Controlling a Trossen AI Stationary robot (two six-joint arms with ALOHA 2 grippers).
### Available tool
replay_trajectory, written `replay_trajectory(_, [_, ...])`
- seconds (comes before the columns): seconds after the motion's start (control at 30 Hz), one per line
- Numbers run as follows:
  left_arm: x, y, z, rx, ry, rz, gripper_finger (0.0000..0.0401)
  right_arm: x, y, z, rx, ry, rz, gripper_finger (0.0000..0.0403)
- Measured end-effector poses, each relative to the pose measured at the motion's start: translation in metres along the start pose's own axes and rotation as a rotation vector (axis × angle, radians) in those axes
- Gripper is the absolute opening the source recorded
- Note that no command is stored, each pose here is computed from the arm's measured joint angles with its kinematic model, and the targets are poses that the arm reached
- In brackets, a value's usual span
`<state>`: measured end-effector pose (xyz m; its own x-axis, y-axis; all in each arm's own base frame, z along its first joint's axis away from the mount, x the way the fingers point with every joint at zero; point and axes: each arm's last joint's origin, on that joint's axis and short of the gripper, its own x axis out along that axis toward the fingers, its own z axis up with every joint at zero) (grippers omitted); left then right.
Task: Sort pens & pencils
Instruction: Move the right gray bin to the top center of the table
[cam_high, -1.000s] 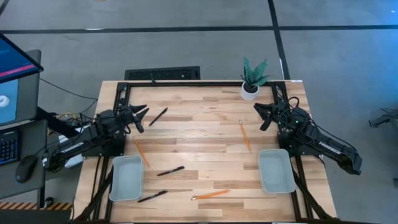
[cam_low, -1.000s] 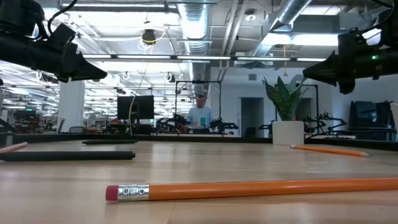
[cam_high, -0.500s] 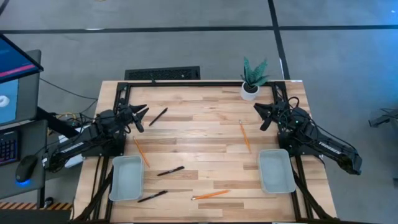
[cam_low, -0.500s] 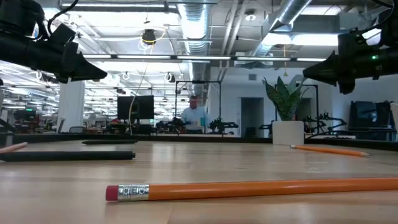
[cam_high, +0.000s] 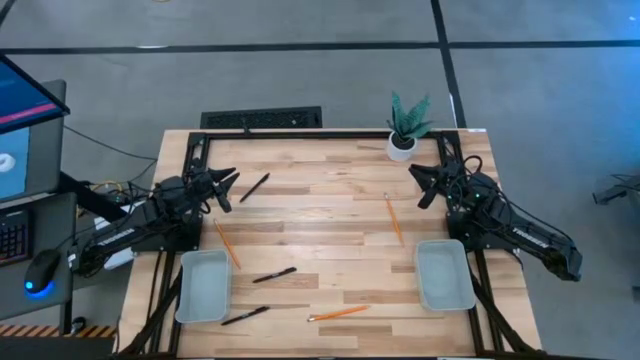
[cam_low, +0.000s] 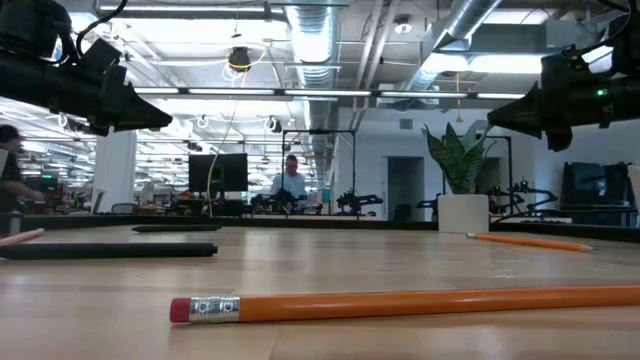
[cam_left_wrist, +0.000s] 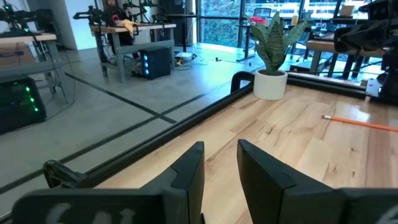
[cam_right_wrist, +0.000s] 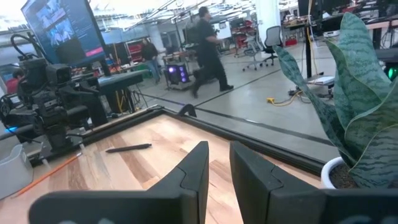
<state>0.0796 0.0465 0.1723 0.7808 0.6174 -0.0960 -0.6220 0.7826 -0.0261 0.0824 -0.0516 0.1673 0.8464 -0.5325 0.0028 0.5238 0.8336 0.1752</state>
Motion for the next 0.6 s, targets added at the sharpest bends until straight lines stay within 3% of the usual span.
replay_trajectory(0.23, [0.000, 0.000, 0.000, -0.003, 0.000, 0.000, 0.0087, 0.000, 0.001, 0.002, 0.032, -0.016, 0.006, 0.0088])
replay_trajectory(0.33, [0.000, 0.000, 0.000, -0.003, 0.000, 0.000, 0.0087, -0.001, 0.003, 0.008, -0.010, -0.047, 0.025, 0.0088])
replay_trajectory(0.47, [0.000, 0.000, 0.000, -0.003, 0.001, 0.000, 0.0087, -0.007, 0.010, 0.033, -0.092, -0.093, 0.054, 0.0088])
replay_trajectory(0.6, [0.000, 0.000, 0.000, -0.003, 0.000, 0.000, 0.0087, -0.014, 0.016, 0.069, -0.083, -0.165, 0.074, 0.0088])
